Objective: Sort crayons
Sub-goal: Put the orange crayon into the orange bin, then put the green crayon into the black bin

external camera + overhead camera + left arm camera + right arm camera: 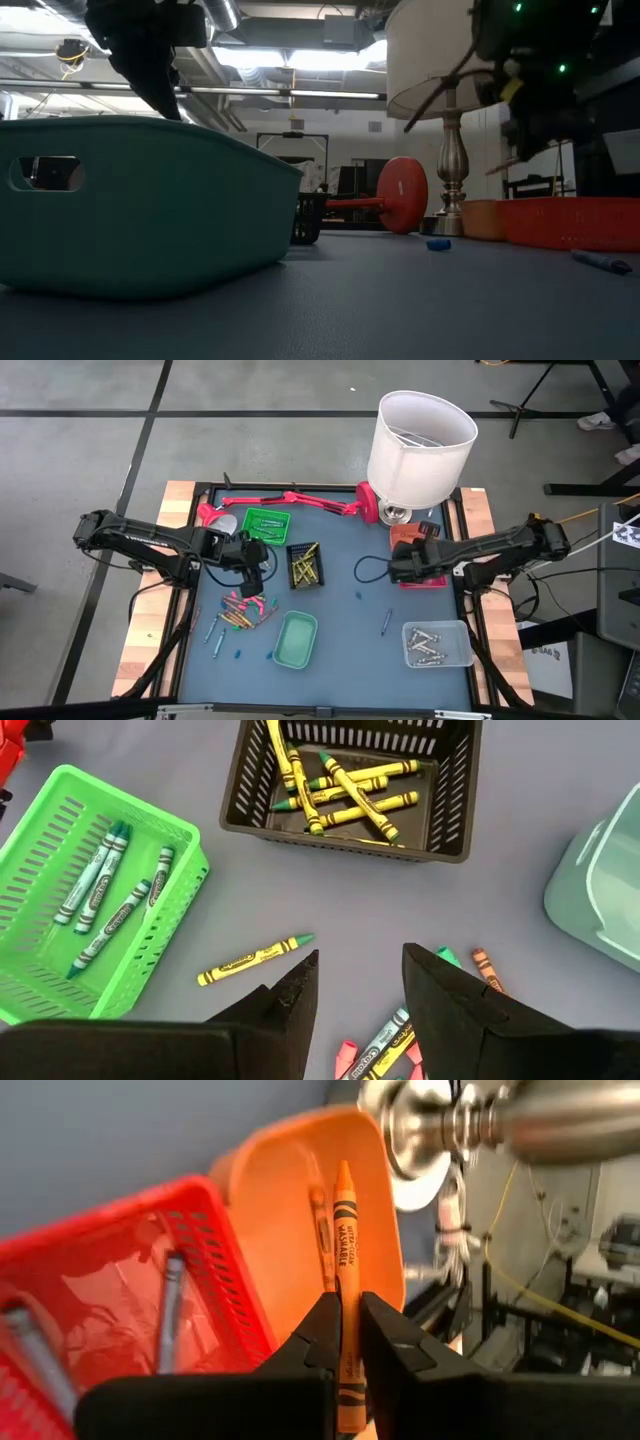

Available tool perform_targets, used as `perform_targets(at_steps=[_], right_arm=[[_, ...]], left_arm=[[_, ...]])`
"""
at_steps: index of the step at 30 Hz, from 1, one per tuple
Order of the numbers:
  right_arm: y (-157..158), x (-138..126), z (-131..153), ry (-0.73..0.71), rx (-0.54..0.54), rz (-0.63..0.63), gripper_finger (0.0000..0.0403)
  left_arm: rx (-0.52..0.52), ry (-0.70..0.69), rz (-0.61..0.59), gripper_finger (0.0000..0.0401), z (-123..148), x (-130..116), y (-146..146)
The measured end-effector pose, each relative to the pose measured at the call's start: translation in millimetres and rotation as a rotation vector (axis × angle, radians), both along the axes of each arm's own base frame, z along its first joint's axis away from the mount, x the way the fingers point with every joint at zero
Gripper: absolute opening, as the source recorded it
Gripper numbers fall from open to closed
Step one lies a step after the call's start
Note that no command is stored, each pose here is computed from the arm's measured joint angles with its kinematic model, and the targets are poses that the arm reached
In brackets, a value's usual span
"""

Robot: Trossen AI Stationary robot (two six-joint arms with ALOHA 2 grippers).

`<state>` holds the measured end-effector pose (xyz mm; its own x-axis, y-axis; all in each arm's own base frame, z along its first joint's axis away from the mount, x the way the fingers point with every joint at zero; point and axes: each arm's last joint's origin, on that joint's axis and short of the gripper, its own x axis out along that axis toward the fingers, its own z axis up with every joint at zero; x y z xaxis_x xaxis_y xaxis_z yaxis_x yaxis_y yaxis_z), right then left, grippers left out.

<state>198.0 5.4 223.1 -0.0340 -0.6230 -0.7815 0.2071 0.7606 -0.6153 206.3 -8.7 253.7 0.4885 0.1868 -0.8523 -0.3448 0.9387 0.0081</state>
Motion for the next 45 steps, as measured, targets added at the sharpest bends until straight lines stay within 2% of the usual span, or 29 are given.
perform_targets(at_steps=[8,11,16,21,28,31,39,45], right_arm=[[-17.3,-4.1,-19.9,0.011,0.001,-0.061,0.0024],[-22.3,-5.4,-26.1,0.028,0.004,-0.053,0.0024],[-29.6,-5.9,-29.8,0.018,0.003,-0.088,0.0024],[-34.0,-6.1,-29.8,0.012,0.004,-0.11,0.0024],[-33.7,-6.1,-29.8,0.012,0.006,-0.11,0.0026],[-33.7,-6.1,-29.8,0.012,0.006,-0.11,0.0044],[-33.7,-6.1,-29.8,0.011,0.006,-0.111,0.0126],[-33.7,-6.1,-29.8,0.01,0.006,-0.112,0.0147]], left_arm=[[0.016,-0.019,0.095,0.013,-2.4,3.9,2.8],[0.02,-0.014,0.093,0.013,-2.9,4.1,3.6],[0.083,0.011,0.101,0.013,-7.5,8.8,9.2],[0.15,0.075,0.022,0.013,-17.1,18.3,17.9],[0.213,0.237,-0.09,0.013,-39.7,30.1,35.0],[0.188,0.298,-0.137,0.013,-50.9,34.3,43.5],[0.118,0.411,-0.31,0.013,-74.2,39.9,62.2],[0.067,0.453,-0.408,0.013,-87.4,41.3,74.0]])
